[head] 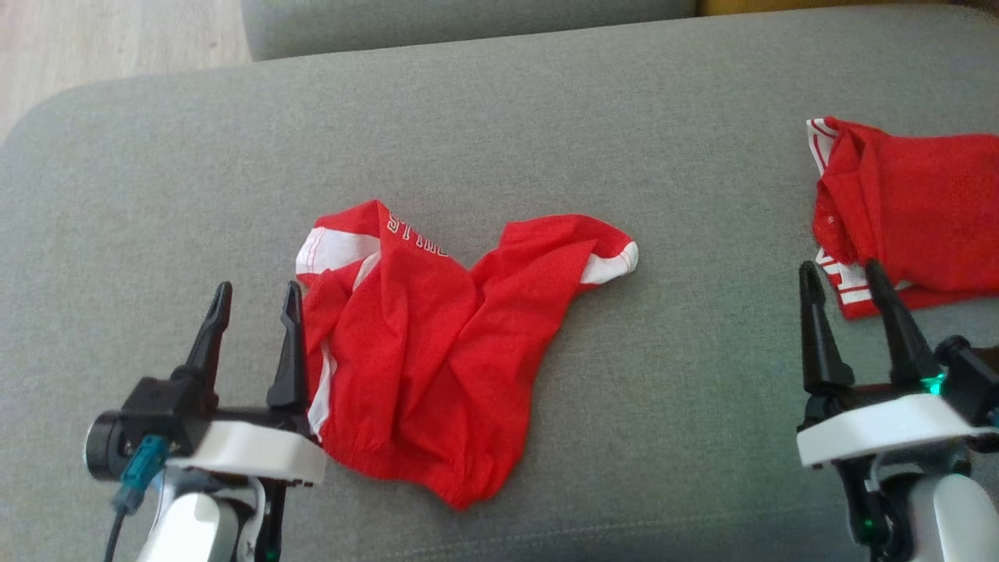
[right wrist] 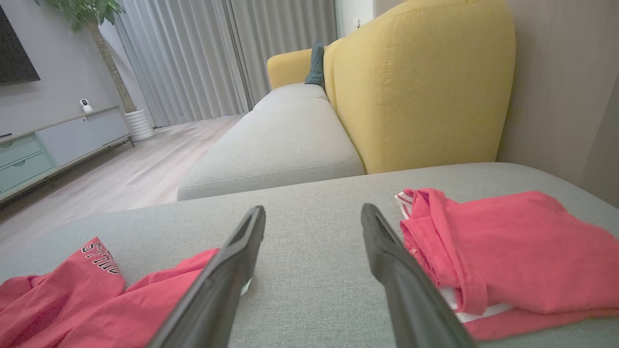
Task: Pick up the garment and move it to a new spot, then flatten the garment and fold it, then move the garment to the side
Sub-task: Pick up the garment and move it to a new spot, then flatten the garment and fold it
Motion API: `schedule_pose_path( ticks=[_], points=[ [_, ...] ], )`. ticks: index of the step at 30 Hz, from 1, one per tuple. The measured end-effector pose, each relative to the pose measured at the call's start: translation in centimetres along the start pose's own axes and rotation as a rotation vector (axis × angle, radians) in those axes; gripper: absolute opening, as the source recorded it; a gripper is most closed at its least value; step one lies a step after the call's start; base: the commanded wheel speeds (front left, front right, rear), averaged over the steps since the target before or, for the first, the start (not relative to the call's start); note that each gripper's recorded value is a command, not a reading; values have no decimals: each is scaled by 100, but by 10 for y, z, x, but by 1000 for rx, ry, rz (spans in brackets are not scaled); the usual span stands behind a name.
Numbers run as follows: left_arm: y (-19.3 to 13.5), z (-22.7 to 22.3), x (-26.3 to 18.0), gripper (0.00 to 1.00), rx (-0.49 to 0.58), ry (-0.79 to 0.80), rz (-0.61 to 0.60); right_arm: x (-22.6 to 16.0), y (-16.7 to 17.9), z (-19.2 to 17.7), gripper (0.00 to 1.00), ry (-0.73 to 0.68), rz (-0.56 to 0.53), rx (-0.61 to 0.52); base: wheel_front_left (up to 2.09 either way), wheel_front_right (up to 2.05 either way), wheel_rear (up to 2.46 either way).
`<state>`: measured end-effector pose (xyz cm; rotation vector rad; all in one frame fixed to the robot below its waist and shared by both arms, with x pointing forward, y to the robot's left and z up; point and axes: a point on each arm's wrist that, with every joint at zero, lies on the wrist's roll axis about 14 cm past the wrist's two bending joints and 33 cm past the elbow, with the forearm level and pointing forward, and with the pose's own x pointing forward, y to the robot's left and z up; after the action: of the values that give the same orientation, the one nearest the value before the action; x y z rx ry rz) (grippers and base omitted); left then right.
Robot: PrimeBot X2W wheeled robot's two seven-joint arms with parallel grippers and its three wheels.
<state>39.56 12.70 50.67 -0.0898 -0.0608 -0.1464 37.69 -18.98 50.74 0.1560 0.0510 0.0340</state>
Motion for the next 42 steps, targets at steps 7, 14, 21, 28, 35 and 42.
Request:
schedule_pose_path(
  ticks=[7,14,21,28,35,42],
  points=[
    [-2,3,-1,100,0,-10,-6,-5,-7,6,100,-14,-20,-9,0,0,0],
    [-3,4,-1,100,1,-12,-9,-5,-7,9,100,-19,-21,-18,0,0,0],
    [-5,-22,-5,100,-17,105,-20,-3,-5,6,100,-10,-16,-17,0,0,0],
    [-2,-86,-29,100,-63,400,0,-1,-4,0,100,6,-12,-16,0,0,0],
    [-8,-128,-49,0,-144,585,-2,1,-5,-6,100,25,-13,-15,0,0,0],
    [10,-94,-18,0,-50,377,31,3,-5,-9,100,33,-15,-7,0,0,0]
  ],
)
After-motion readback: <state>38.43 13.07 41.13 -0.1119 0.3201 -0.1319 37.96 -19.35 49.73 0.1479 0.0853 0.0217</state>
